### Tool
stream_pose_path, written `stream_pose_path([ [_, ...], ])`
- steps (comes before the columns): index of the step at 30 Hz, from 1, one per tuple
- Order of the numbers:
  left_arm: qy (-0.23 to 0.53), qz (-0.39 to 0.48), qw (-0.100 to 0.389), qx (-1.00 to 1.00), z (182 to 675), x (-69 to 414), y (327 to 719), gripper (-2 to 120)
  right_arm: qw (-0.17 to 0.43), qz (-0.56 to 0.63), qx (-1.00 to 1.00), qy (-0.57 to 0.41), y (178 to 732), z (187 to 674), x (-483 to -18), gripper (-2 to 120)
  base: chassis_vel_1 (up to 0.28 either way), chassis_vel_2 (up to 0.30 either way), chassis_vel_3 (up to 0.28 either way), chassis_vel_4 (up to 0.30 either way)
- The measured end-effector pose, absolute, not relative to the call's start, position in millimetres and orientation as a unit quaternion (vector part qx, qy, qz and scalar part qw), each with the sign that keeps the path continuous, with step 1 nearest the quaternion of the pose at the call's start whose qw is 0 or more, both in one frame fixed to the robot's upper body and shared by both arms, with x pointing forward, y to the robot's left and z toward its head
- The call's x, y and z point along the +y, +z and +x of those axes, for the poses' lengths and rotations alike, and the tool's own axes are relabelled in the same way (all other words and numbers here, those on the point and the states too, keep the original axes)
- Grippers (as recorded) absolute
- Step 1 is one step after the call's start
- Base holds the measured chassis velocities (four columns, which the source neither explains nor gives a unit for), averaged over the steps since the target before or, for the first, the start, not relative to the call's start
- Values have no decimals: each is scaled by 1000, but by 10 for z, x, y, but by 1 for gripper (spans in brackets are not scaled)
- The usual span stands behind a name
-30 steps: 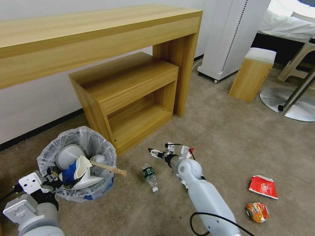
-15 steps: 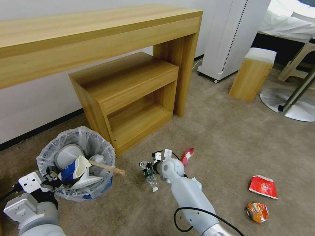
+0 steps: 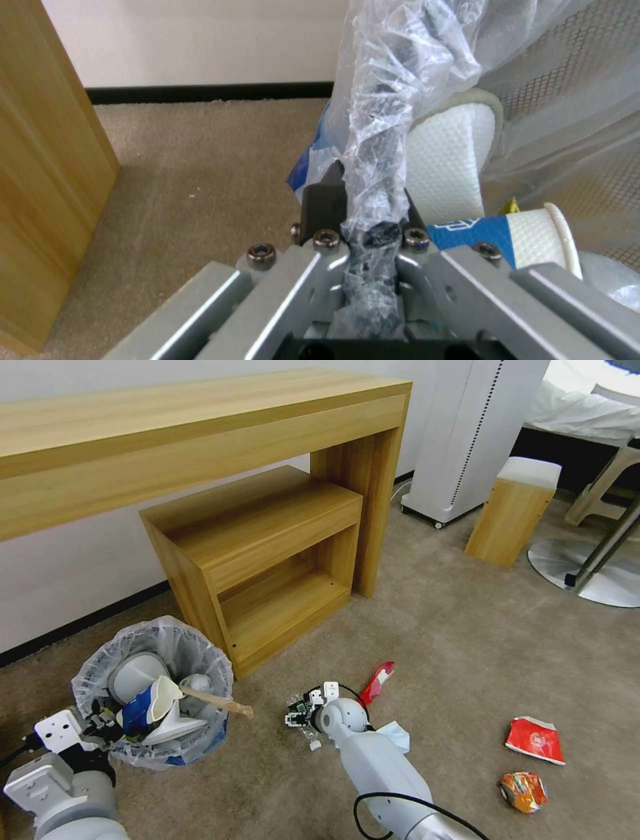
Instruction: Pick up the trash bin and place the garbage on the floor into it.
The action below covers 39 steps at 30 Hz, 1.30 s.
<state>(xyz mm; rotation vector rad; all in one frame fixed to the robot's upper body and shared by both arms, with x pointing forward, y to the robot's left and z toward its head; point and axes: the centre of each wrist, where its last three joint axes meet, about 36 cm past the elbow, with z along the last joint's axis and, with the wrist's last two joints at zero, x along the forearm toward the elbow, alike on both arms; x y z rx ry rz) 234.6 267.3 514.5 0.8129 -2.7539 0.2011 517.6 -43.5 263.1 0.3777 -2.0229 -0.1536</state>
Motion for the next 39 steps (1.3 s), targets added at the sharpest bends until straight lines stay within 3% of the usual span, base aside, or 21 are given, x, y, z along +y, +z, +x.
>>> stream_pose_path([
  [3, 70, 280, 130, -949, 2350, 2674, 5142, 1, 512, 155, -843, -61, 2615, 5203, -458, 100, 0, 0, 0, 0],
  [18, 75, 279, 127, -949, 2353, 2654, 5146, 1, 505, 161, -846, -50, 2462, 5097, -507, 43, 0, 0, 0, 0],
  [25, 77, 278, 127, -949, 2341, 2639, 5158, 1, 495, 172, -850, -60, 2543, 5027, -460, 28, 0, 0, 0, 0],
  [31, 78, 273, 132, -950, 2345, 2617, 5138, 1, 444, 184, -873, -86, 2860, 4870, -670, 13, 0, 0, 0, 0],
  [37, 79, 267, 143, -950, 2363, 2584, 5073, 1, 382, 189, -898, -106, 3176, 4770, -983, 12, 0, 0, 0, 0],
  [39, 81, 262, 151, -950, 2375, 2558, 5034, 1, 324, 199, -917, -119, 3409, 4698, -1130, 12, 0, 0, 0, 0],
])
